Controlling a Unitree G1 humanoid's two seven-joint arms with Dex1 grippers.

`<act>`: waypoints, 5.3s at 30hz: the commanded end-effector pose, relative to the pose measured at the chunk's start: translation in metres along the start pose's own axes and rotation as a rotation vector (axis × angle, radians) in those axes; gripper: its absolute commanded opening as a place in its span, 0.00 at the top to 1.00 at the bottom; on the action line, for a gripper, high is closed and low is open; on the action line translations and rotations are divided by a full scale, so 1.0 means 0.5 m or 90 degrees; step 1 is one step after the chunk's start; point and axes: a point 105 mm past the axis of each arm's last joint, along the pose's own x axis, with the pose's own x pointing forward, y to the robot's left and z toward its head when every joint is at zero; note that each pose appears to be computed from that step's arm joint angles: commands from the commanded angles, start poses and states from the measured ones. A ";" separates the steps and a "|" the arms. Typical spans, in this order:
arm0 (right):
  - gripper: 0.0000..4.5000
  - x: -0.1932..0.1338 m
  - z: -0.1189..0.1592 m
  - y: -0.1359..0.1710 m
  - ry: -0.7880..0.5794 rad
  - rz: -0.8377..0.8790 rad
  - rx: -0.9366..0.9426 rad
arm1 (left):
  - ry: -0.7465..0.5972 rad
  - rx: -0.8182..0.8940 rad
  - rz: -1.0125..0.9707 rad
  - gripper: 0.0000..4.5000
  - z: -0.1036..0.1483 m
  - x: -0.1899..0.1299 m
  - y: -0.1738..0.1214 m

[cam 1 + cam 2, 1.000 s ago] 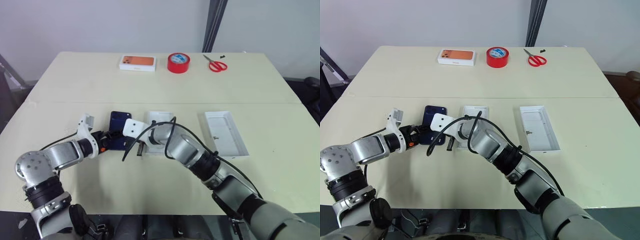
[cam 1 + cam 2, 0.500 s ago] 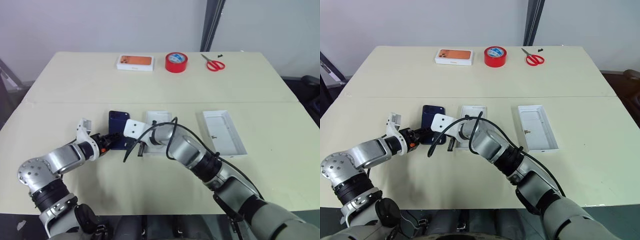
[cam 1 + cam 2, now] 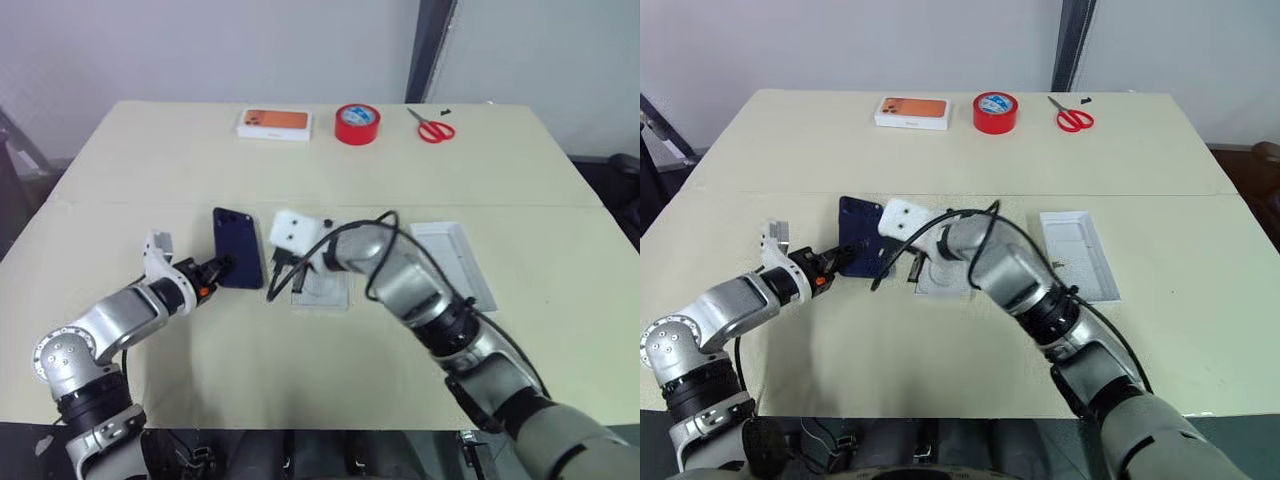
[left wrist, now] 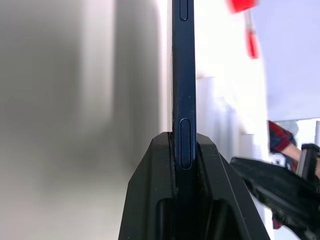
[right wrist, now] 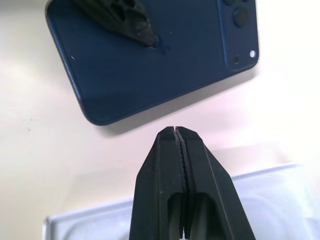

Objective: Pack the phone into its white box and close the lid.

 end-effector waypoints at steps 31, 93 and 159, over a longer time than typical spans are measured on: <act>1.00 -0.135 -0.129 -0.084 0.074 -0.120 0.037 | 0.148 -0.005 -0.075 0.02 -0.141 0.096 -0.112; 1.00 -0.228 -0.238 0.006 0.255 -0.084 0.027 | 0.404 0.718 -0.243 0.98 -0.313 0.211 -0.156; 0.99 -0.160 0.038 0.041 -0.333 0.103 0.939 | -0.137 0.809 -0.157 1.00 0.035 0.069 -0.069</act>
